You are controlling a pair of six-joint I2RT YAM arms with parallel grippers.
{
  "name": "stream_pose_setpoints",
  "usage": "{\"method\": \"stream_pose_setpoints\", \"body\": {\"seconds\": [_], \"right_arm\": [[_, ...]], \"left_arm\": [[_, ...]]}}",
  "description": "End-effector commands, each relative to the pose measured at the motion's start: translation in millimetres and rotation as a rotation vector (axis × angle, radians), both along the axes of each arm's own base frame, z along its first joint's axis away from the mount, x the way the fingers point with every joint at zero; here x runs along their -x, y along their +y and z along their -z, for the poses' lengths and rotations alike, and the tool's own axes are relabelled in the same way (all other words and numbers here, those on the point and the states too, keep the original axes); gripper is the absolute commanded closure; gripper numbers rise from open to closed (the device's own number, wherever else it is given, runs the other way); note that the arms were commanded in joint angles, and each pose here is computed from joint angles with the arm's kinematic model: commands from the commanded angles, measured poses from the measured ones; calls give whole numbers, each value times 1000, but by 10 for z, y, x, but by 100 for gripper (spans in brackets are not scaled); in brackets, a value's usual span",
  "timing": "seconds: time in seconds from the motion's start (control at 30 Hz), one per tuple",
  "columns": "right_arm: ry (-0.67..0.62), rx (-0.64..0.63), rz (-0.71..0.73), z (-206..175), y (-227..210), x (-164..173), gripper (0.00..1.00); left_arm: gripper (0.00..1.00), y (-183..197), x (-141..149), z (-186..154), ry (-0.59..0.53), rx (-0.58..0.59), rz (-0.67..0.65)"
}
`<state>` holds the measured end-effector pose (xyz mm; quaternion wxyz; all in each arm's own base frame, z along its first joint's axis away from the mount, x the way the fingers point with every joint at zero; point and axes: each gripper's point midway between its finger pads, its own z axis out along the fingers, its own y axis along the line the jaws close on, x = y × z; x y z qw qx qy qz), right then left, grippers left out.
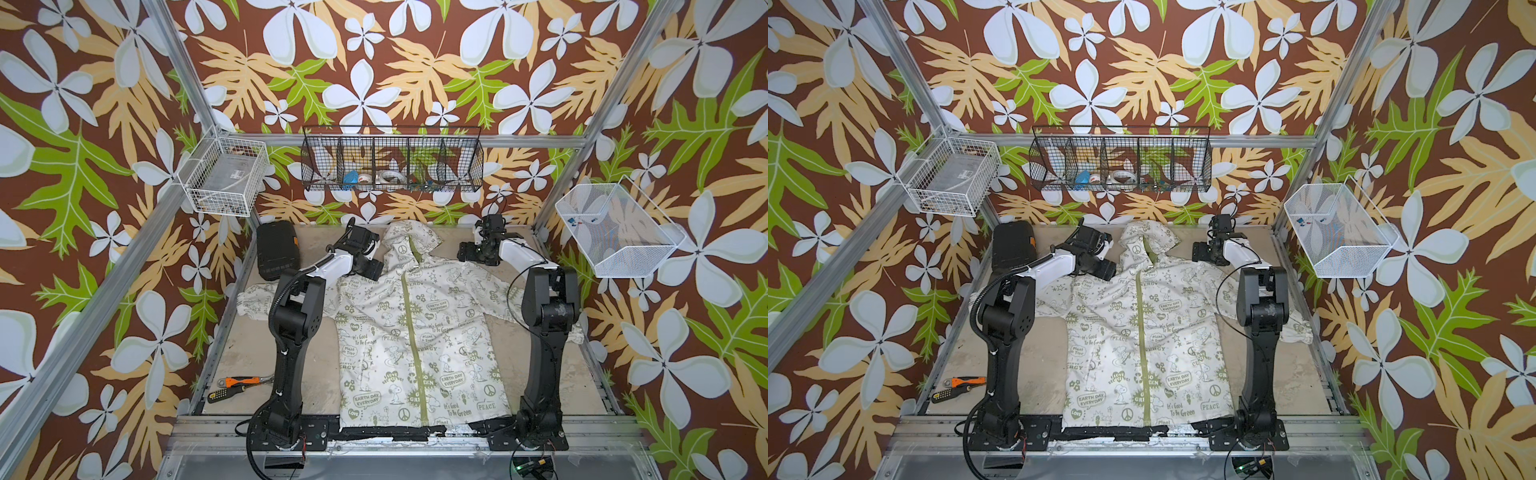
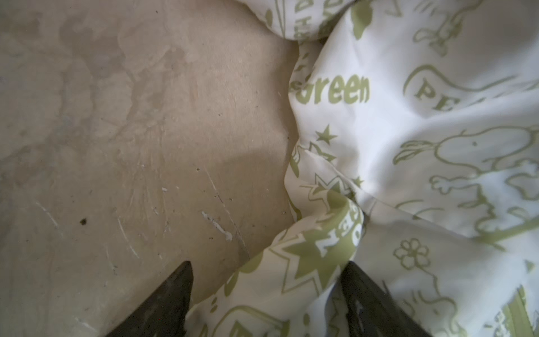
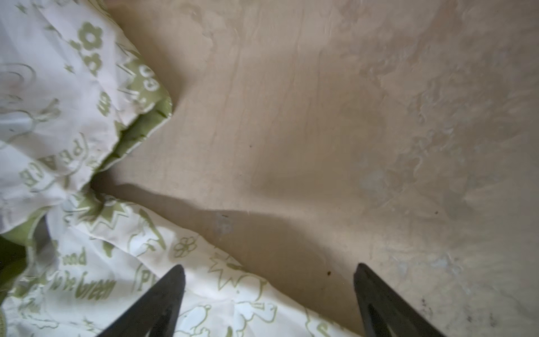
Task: Unzip the jacket
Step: Flatten out the jacket at the center of the board.
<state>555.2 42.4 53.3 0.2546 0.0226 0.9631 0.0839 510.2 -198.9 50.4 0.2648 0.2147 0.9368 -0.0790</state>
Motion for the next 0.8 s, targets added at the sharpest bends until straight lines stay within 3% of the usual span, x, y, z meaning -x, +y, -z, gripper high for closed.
{"method": "stream_pose_setpoints", "body": {"seconds": [0.0,0.1,0.17,0.23,0.43,0.53,0.7,0.73,0.77], "right_arm": [[55,-28,-37,151,68,104,9],[88,-32,-54,289,81,161,19],[113,-30,-61,361,89,221,31],[132,-16,-48,412,49,295,48],[214,10,63,557,-136,713,98],[262,17,144,638,-272,996,100],[261,7,210,572,-380,1355,100],[256,11,217,537,-397,1403,97],[249,16,225,491,-411,1453,87]], "left_arm": [[25,24,43,47,17,-21,23],[43,49,26,48,23,-2,7],[62,97,-3,15,21,17,-24],[72,170,-26,-56,7,36,-56],[88,642,26,-405,-75,158,-261],[90,836,180,-434,-81,209,-365],[92,954,577,-109,46,202,-476],[93,978,644,-74,55,202,-496],[93,1005,711,-50,59,202,-514]]}}
